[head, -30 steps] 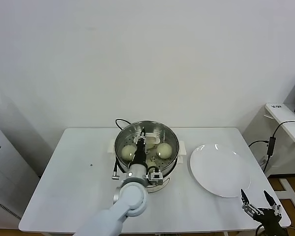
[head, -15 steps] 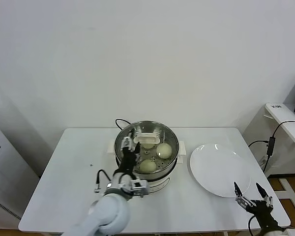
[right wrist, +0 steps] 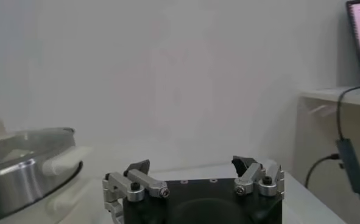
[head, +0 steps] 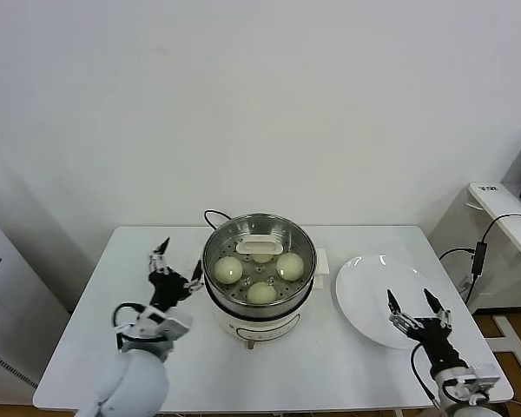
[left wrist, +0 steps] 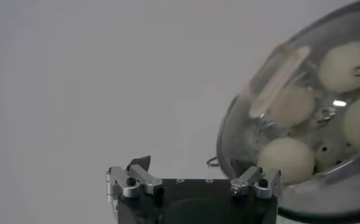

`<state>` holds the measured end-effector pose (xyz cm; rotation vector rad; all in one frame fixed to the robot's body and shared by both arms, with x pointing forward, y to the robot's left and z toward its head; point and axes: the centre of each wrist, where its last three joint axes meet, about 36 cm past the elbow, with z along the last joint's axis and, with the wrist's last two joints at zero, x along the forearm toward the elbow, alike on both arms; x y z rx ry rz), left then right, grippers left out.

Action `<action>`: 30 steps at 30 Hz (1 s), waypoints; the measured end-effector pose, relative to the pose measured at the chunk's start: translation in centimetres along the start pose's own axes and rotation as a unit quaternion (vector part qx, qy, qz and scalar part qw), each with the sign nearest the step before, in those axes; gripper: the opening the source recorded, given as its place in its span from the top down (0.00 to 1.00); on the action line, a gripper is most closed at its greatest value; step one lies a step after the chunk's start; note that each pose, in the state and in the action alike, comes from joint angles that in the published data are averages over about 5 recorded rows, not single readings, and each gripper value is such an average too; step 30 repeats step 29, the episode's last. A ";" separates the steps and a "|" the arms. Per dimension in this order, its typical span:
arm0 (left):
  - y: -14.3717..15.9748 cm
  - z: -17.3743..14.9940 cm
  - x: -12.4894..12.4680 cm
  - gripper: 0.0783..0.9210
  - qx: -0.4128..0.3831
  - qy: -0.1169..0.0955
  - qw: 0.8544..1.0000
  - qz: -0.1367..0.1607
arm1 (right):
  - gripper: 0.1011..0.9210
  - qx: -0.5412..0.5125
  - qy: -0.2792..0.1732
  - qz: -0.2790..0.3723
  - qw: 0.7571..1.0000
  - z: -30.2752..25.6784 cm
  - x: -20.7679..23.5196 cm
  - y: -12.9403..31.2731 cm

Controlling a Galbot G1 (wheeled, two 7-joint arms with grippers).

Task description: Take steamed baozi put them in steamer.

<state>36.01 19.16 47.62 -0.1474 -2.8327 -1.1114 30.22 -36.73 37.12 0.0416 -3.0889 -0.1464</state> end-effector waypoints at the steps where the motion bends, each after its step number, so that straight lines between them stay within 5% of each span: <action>1: 0.2 0.8 -0.1 0.12 0.016 -0.006 1.000 -0.003 | 0.12 -0.001 -0.001 -0.002 1.000 0.1 -0.2 0.1; 12: -0.1 9.4 1.6 0.12 0.148 -0.085 0.984 -0.042 | 0.12 -0.003 -0.003 -0.016 1.000 1.1 -1.9 0.9; 30: -2.4 14.2 4.5 0.12 0.244 -0.094 0.963 -0.064 | 0.12 0.004 0.001 -0.031 1.000 2.6 -1.9 1.7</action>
